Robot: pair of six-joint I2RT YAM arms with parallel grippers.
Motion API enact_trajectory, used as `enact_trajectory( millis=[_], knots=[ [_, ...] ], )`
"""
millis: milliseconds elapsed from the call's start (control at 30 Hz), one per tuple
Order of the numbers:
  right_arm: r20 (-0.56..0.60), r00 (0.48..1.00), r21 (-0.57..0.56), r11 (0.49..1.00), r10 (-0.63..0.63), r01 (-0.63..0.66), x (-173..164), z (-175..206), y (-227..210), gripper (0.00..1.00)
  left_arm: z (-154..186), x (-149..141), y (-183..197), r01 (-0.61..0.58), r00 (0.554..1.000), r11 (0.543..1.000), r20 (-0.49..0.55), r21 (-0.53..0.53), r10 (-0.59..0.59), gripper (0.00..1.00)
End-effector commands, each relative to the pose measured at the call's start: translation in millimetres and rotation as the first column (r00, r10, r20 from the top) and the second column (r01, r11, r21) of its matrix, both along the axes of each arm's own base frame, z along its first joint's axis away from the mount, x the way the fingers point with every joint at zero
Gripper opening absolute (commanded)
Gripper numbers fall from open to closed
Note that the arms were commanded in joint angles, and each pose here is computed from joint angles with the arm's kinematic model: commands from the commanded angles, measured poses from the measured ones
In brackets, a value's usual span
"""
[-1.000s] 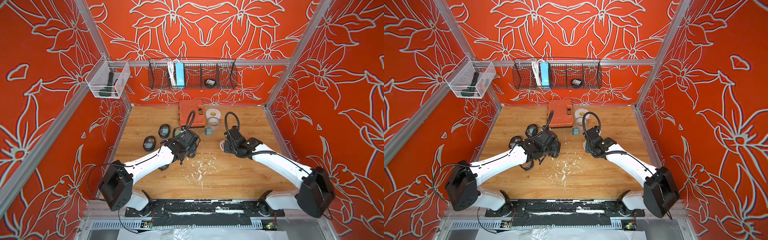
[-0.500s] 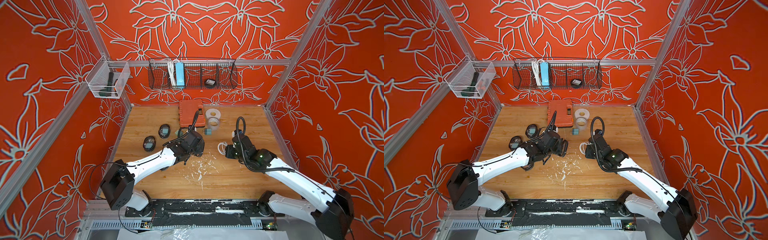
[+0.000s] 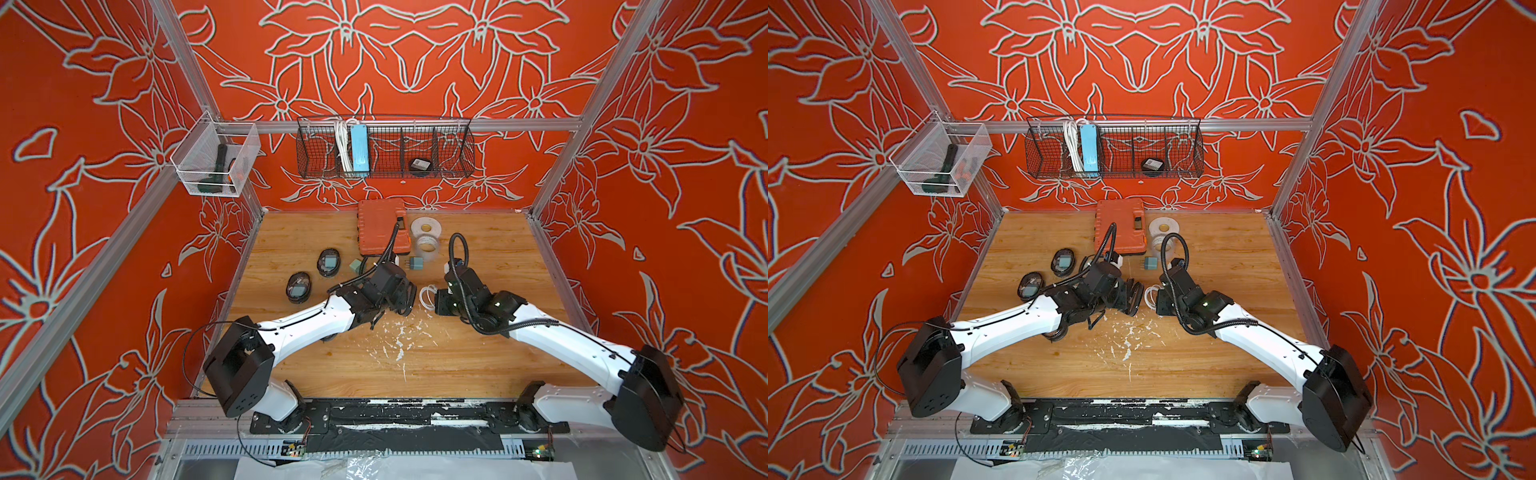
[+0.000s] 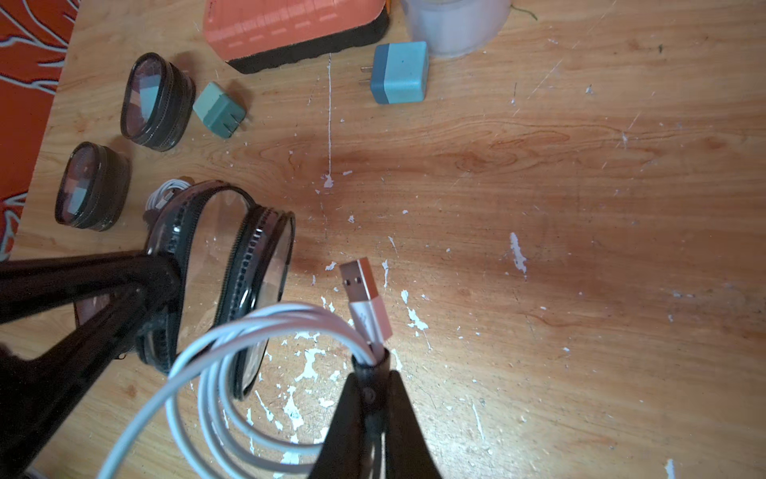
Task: Pack away charging kits
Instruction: Place the charging cable in the storage bag.
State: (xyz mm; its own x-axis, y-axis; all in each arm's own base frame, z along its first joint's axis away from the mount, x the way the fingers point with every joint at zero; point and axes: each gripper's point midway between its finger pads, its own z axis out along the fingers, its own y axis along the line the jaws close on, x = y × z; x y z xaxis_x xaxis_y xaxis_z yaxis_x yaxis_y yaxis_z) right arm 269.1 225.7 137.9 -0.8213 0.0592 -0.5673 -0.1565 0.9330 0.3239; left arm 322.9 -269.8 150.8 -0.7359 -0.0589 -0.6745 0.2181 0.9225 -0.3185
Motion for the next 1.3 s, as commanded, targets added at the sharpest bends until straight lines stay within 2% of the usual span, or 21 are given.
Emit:
enact_trajectory(
  millis=[0, 233, 367, 533, 767, 1067, 1267],
  knots=[
    [-0.011, 1.000, 0.028, 1.000, 0.004, -0.004, 7, 1, 13, 0.00, 13, -1, -1, 0.020, 0.999, 1.000, 0.042, -0.023, -0.019, 0.00],
    [0.030, 0.999, 0.061, 0.998, 0.021, -0.023, 10, 12, 19, 0.00, 10, 2, 2, -0.002, 0.999, 1.000, 0.042, -0.003, 0.002, 0.00],
    [0.043, 0.997, 0.114, 0.991, 0.062, -0.066, 9, 23, 38, 0.00, -3, 2, -4, 0.014, 1.000, 1.000, 0.009, -0.002, -0.013, 0.00],
    [0.063, 0.993, 0.108, 0.989, 0.096, -0.102, 8, 34, 59, 0.00, -8, 2, -9, 0.026, 1.000, 1.000, -0.005, -0.012, -0.026, 0.00],
    [0.003, 0.999, 0.028, 0.999, 0.046, -0.046, 24, -7, 64, 0.00, 5, -2, -6, 0.029, 0.999, 0.999, 0.024, -0.044, -0.028, 0.00],
    [-0.011, 1.000, -0.031, 1.000, 0.004, -0.005, 31, -29, 59, 0.00, 34, -13, -2, 0.060, 0.994, 0.989, 0.101, -0.135, -0.047, 0.00],
    [-0.039, 0.999, -0.051, 0.999, 0.006, -0.008, 32, -34, 62, 0.00, 36, -19, -8, 0.104, 0.990, 0.980, 0.109, -0.172, -0.086, 0.00]
  ],
)
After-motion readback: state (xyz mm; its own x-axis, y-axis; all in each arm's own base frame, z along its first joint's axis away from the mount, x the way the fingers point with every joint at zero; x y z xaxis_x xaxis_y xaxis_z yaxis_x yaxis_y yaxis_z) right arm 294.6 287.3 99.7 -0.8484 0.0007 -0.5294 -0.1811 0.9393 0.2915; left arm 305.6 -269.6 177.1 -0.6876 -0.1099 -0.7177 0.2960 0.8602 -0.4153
